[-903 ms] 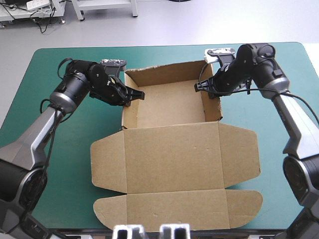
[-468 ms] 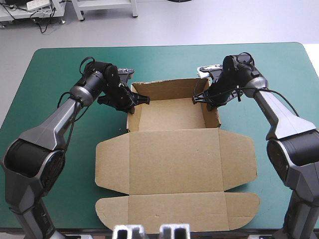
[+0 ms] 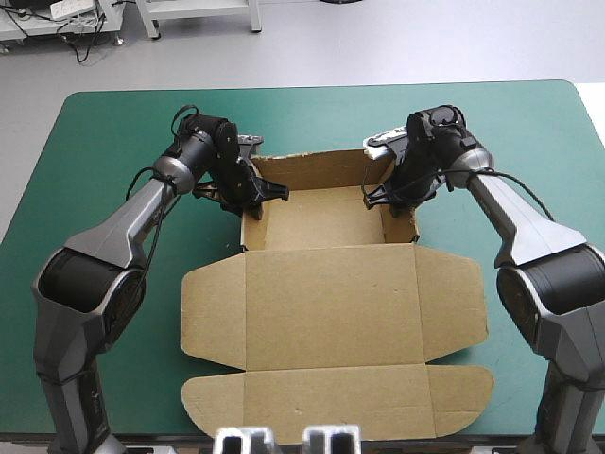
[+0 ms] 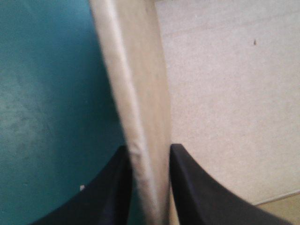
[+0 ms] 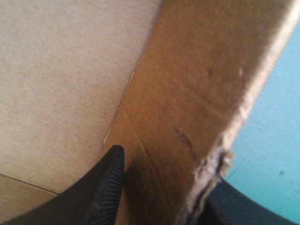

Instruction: Fold the box

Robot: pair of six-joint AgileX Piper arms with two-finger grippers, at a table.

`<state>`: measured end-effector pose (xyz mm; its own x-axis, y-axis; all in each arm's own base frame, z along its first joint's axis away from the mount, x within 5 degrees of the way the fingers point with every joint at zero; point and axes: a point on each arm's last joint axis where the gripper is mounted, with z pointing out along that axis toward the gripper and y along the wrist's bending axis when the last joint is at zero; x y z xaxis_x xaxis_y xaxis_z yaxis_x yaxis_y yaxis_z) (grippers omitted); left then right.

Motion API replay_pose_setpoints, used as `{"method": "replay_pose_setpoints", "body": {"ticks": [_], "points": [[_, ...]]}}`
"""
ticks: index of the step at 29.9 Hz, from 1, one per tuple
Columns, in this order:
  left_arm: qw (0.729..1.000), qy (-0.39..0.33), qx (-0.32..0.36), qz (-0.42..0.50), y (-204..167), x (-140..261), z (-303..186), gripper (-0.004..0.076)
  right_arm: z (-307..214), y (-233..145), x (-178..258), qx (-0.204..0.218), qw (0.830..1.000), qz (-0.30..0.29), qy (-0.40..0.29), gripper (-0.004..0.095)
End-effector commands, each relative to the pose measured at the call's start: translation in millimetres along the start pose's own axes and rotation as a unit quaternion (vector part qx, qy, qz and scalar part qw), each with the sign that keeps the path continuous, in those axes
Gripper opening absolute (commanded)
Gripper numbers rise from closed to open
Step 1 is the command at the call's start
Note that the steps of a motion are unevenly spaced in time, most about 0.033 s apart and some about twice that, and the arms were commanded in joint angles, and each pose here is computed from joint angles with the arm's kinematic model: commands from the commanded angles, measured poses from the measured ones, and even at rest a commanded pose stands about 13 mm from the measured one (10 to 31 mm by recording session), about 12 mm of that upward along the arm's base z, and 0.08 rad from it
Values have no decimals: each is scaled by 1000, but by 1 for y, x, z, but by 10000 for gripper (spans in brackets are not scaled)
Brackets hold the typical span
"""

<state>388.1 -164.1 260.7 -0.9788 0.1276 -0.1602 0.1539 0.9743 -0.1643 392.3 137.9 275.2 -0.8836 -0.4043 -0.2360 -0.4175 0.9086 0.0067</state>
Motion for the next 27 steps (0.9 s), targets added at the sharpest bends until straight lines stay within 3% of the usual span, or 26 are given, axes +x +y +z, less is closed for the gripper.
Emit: {"method": "replay_pose_setpoints", "body": {"ticks": [1,4,11,17,22,27], "points": [[999,-14,33,-12,-2,5,-38,323,-37,-1,-1,13,999,-10,-37,405],[998,-13,59,-34,5,2,-41,379,-47,0,-5,11,998,-12,-55,405],[992,-45,96,-67,24,-1,-69,382,-74,0,-7,21,995,-19,-95,405],[984,-116,116,-71,31,7,-123,381,-106,0,-3,30,990,-20,-136,404],[972,-200,122,5,24,39,-187,370,-135,1,7,36,985,-4,-169,404],[945,-297,126,63,17,98,-259,302,-143,3,11,28,983,20,-180,390]]}}
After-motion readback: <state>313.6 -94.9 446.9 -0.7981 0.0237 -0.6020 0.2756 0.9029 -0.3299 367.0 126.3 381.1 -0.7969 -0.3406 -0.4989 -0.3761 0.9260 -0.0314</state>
